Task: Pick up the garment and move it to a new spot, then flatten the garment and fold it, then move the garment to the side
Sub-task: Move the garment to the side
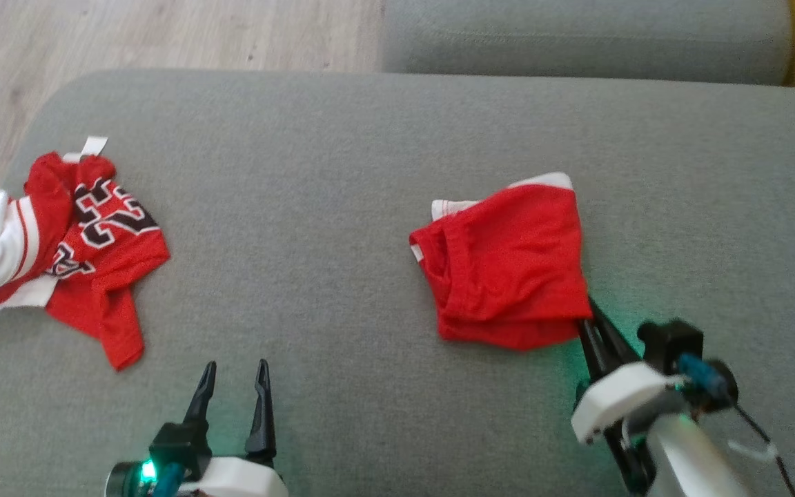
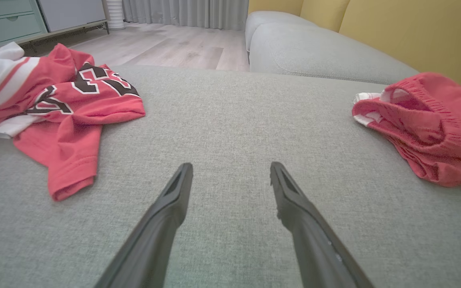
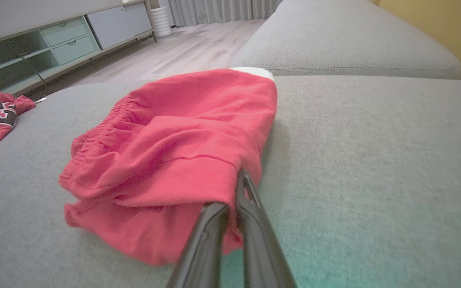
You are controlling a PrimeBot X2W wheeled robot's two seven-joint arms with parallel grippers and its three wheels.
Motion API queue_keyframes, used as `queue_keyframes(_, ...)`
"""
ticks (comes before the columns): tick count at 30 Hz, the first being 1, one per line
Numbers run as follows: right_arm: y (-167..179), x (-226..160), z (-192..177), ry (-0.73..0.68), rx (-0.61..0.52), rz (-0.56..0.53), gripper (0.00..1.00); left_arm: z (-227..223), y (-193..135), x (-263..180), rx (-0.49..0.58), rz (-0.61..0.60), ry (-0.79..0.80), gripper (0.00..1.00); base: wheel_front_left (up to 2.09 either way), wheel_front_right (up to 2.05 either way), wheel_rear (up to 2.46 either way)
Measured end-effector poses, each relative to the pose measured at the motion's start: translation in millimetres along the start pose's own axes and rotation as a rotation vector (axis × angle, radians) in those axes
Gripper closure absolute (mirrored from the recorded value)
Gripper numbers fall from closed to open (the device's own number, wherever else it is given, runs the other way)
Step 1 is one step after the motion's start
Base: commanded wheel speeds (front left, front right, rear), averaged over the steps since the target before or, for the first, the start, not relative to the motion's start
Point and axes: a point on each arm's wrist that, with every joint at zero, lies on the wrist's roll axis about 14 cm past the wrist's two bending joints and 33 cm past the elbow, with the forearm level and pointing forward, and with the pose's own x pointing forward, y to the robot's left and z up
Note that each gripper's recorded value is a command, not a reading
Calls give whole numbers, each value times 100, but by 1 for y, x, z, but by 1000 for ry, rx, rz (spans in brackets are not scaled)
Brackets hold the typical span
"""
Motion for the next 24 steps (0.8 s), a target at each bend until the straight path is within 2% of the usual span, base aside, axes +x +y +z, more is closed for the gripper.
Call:
queue_keyframes(10,-6,-50,-29,36,39,-62,100,-6,-14,-11,-4,-44,9,0,0,0,0)
queue_keyframes(13,-10,-59,-38,57,49,-83,16,-5,-18,-9,0,-59,4,0,0,0,0)
queue_keyframes(14,-12,-60,-39,58,53,-90,0,-4,-20,-8,1,-63,3,0,0,0,0)
queue_keyframes(19,-20,-62,-30,20,97,-123,0,-3,-22,-7,3,-70,1,0,0,0,0)
queue_keyframes(24,-25,-60,1,-88,126,-136,0,1,-18,-5,7,-56,-12,0,0,0,0)
